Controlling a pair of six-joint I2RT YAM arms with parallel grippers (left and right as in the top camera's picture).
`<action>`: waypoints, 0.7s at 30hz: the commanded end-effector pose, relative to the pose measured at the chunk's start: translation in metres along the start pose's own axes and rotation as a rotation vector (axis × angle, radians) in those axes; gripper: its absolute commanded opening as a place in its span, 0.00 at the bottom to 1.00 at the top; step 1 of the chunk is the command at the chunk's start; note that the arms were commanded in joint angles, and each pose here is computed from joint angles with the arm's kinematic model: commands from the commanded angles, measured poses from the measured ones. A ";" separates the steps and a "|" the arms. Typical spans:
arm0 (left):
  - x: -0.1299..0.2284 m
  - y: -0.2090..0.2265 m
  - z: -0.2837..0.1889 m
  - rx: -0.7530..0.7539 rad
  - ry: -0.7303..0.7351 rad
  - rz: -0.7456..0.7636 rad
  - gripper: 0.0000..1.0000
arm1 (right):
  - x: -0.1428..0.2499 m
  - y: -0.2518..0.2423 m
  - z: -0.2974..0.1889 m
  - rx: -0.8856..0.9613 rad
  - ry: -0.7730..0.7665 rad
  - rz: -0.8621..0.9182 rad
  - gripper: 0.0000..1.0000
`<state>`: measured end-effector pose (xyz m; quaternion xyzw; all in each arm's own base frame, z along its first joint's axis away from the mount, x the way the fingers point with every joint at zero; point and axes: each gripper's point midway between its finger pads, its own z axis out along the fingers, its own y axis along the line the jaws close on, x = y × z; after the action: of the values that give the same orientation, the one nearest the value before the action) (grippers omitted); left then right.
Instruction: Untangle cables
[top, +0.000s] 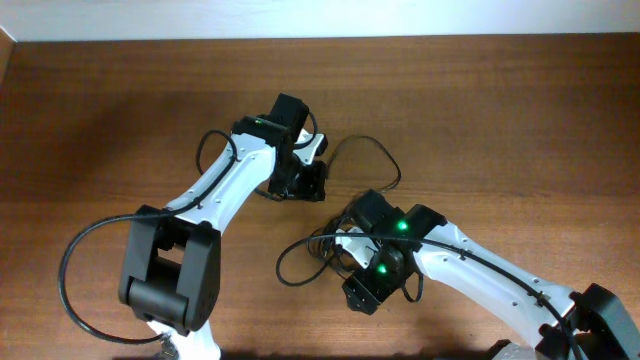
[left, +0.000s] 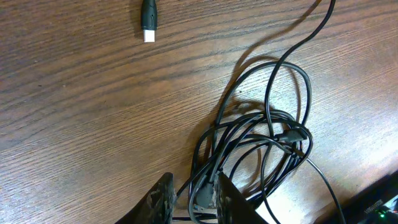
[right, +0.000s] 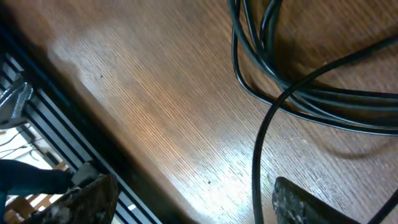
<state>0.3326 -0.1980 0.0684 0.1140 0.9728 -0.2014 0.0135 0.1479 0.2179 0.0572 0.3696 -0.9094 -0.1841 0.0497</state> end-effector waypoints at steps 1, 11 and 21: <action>0.005 0.001 0.006 0.000 0.025 -0.016 0.21 | 0.003 -0.017 0.002 0.103 0.014 -0.009 0.73; 0.011 -0.017 0.004 0.110 0.056 -0.022 0.25 | -0.012 -0.003 -0.011 -0.010 -0.038 0.028 0.04; 0.031 -0.013 0.013 0.107 0.116 0.102 0.59 | -0.042 -0.009 -0.059 -0.300 -0.206 0.211 0.04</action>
<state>0.3084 -0.2054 0.0691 0.1638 0.9566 -0.2398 -0.0226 0.1941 0.2167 0.0988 0.2477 -0.9151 -0.3165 0.0326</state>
